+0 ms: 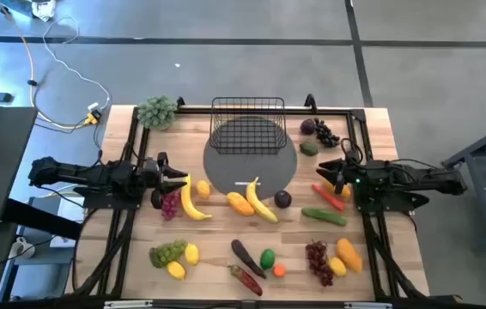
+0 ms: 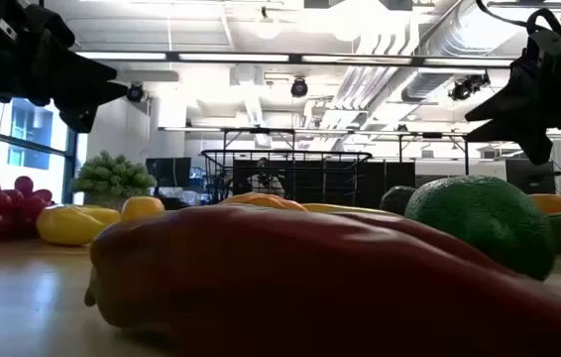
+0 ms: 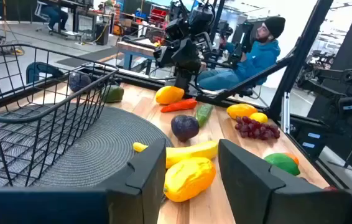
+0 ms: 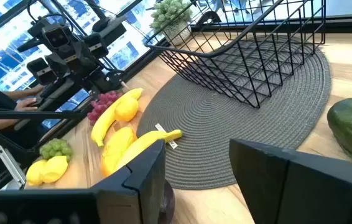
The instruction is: Build produce basket
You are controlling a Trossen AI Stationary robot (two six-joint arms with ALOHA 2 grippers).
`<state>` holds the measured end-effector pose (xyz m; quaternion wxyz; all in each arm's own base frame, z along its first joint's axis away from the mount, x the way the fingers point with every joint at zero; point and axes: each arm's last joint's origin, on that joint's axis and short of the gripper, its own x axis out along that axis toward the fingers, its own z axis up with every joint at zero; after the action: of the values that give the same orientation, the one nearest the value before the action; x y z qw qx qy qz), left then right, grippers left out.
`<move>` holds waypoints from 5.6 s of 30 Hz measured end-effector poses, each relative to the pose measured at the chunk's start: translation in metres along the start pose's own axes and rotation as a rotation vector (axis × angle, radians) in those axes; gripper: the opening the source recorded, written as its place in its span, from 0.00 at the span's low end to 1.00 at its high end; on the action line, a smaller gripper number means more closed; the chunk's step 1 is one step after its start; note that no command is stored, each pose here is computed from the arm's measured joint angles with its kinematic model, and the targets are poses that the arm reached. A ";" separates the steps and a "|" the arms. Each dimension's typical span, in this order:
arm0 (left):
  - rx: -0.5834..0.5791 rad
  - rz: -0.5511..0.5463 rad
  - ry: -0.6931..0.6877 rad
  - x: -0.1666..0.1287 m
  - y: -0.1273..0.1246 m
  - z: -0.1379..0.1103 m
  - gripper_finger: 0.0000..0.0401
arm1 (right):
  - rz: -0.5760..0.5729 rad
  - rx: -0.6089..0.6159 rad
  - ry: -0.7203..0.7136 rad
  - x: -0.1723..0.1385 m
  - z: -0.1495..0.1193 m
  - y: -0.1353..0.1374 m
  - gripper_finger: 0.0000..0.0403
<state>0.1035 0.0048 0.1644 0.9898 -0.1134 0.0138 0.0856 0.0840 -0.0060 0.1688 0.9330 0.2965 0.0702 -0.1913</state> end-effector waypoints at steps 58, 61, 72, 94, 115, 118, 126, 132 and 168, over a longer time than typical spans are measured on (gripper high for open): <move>0.000 0.000 0.000 0.000 0.000 0.000 0.34 | 0.000 0.000 0.000 0.000 0.000 0.000 0.40; 0.000 0.000 0.000 0.000 0.000 0.000 0.34 | -0.001 0.000 0.000 0.000 0.000 0.000 0.40; 0.000 0.000 0.000 0.000 0.000 0.000 0.34 | -0.001 0.000 0.000 0.000 0.000 0.000 0.40; 0.000 0.000 0.000 0.000 0.000 0.000 0.34 | -0.001 0.000 0.000 0.000 0.000 0.000 0.40; 0.000 0.000 0.000 0.000 0.000 0.000 0.34 | 0.000 0.000 0.000 0.000 0.000 0.000 0.40; 0.000 0.000 0.000 0.000 0.000 0.000 0.34 | 0.000 0.000 0.000 0.000 0.000 0.000 0.40; 0.000 0.000 0.000 0.000 0.000 0.000 0.34 | 0.001 0.000 0.001 0.000 0.000 0.000 0.42; 0.000 0.000 0.000 0.000 0.000 0.000 0.34 | 0.047 -0.018 0.030 0.000 -0.001 0.002 0.54; 0.000 0.000 0.000 0.000 0.000 0.000 0.34 | 0.040 -0.406 0.378 0.029 0.051 0.063 0.99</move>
<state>0.1035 0.0048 0.1646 0.9898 -0.1134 0.0137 0.0856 0.1369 0.0031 0.2364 0.9473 0.1351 0.2740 -0.0962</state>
